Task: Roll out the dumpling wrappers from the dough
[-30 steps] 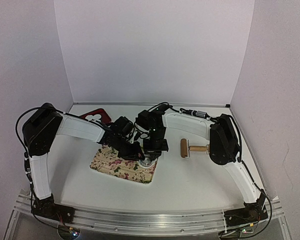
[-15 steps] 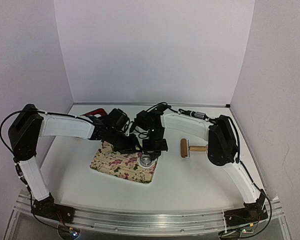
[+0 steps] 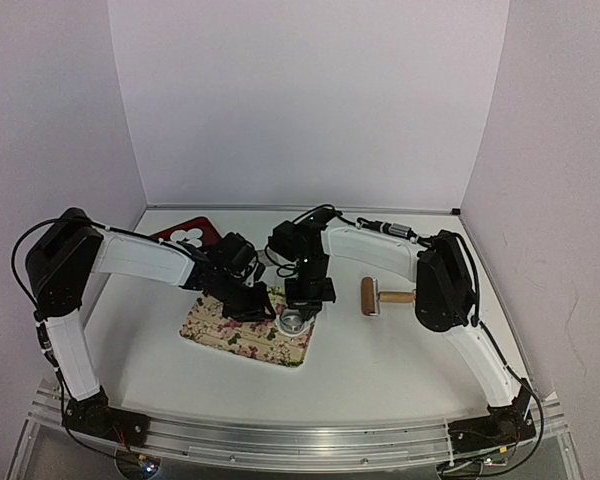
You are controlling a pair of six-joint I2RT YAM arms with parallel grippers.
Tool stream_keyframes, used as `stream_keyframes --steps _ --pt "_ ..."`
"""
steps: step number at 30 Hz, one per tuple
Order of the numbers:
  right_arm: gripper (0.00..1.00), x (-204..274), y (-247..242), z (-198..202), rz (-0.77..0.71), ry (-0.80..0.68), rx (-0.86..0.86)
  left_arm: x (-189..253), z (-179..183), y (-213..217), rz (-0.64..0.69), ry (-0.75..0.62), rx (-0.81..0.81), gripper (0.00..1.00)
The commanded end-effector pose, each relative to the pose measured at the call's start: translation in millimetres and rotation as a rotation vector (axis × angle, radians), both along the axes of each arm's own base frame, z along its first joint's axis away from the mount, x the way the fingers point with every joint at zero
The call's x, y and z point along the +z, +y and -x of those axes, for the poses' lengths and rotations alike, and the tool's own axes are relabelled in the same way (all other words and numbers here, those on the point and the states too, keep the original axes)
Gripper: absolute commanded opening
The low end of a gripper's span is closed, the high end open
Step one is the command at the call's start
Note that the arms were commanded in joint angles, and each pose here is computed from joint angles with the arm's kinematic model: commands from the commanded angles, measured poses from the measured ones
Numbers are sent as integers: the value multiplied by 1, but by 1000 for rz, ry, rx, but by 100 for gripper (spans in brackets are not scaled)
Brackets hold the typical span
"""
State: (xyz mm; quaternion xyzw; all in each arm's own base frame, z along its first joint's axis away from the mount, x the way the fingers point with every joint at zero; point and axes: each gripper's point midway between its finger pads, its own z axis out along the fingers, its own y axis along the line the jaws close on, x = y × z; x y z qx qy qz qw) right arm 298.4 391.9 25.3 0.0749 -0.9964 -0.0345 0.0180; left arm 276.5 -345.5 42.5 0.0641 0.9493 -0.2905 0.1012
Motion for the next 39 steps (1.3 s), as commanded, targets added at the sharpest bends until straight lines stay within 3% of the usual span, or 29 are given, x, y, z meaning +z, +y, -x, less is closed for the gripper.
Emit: stream_keyframes --steps 1,13,24,39 --pt "0 -77 -24 20 182 70 40 -10 -3 -12 38 27 -21 26" --pt "0 -77 -22 19 172 71 43 -29 -1 -20 41 72 -48 22" --pt "0 -81 -23 20 182 75 43 -35 -8 -28 64 51 -65 0" --pt "0 -86 -33 22 224 78 47 64 -8 -32 300 -170 -73 0"
